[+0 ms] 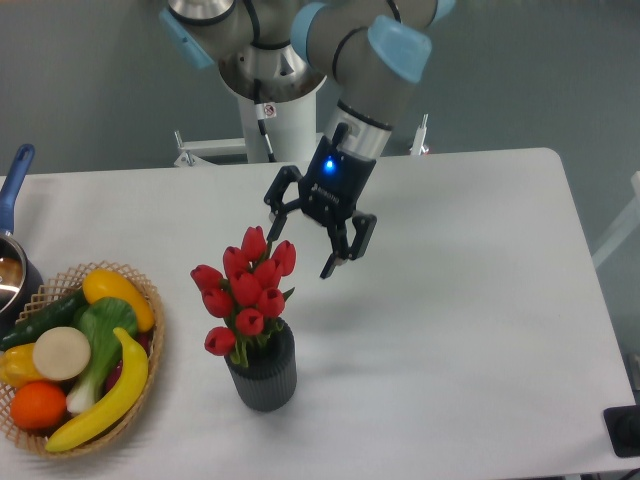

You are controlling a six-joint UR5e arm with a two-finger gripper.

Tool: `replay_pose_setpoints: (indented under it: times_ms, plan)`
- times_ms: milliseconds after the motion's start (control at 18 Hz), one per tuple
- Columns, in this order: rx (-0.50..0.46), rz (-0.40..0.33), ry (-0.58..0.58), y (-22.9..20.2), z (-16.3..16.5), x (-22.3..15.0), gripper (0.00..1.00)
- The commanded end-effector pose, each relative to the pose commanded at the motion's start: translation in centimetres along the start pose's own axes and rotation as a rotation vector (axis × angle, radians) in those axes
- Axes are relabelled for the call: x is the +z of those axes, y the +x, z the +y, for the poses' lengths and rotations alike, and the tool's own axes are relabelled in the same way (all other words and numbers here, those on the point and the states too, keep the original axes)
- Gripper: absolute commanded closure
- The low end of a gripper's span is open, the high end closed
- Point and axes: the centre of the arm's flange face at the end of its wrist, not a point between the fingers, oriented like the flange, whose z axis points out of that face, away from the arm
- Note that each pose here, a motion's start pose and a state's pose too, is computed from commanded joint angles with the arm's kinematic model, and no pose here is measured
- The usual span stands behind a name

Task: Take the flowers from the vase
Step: 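Lower the open gripper around the tulip stems just below the blooms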

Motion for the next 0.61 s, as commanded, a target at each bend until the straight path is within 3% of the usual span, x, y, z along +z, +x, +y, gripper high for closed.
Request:
replay_pose_setpoints:
  times_ms: [389, 611]
  plan:
    - [0.040, 0.035, 0.029, 0.2, -0.1, 1.9, 0.00]
    - [0.023, 0.094, 0.128, 0.5, -0.4, 3.1, 0.00]
